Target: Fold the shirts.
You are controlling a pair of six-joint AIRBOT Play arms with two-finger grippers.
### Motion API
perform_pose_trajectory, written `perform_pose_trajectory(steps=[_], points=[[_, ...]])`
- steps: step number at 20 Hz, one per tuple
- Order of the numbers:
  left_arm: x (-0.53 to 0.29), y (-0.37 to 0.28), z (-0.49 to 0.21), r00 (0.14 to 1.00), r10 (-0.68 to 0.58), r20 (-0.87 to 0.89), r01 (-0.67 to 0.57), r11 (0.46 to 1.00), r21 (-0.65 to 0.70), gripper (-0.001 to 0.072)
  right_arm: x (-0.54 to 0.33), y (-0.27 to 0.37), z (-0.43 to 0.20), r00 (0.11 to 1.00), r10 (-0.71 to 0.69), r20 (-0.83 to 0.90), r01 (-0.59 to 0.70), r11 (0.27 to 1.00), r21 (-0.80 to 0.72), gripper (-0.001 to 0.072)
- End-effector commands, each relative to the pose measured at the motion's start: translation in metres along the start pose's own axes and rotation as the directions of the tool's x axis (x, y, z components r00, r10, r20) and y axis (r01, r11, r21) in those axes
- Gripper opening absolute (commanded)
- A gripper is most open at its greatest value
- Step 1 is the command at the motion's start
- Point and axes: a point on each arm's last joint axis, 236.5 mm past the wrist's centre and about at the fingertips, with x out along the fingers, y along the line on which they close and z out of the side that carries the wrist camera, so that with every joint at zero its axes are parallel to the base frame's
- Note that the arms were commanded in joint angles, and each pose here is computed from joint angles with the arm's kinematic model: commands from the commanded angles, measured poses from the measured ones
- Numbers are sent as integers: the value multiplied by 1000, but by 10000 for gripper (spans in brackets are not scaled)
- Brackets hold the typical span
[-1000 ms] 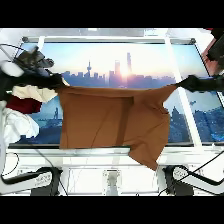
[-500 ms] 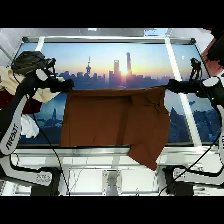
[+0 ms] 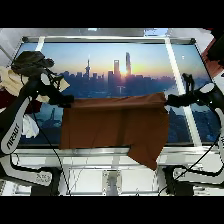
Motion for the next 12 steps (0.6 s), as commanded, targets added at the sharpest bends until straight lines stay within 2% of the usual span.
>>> perform_pose_trajectory(steps=[1, 6, 7, 8, 9, 10, 11, 12], points=[[17, -1, -23, 997, -18, -72, 17, 1000, -14, 10, 24, -7, -36, 997, 1, -71, 2, 999, 39, 29], [27, 1, -30, 996, -17, -82, 15, 1000, -23, 12, 45, -10, -52, 999, 11, -52, -6, 994, 109, 31], [27, 1, -30, 997, -17, -82, 15, 1000, -23, 95, 45, -10, -52, 998, 14, -53, -8, 994, 109, 35], [27, 2, -30, 997, -16, -82, 14, 1000, -23, 331, 44, -9, -52, 998, 19, -55, -13, 994, 111, 47], [26, 2, -30, 996, -15, -84, 13, 1000, -23, 650, 43, -7, -53, 998, 26, -63, -19, 994, 106, 102], [25, 3, -32, 996, -17, -91, 15, 1000, -28, 699, 39, -4, -54, 997, 33, -76, -26, 995, 97, 216], [21, 2, -33, 995, -24, -98, 21, 999, -32, 701, 32, -1, -54, 995, 39, -88, -32, 997, 75, 310], [15, 2, -35, 994, -31, -103, 27, 999, -36, 701, 20, 3, -52, 995, 34, -98, -31, 999, 37, 351]])
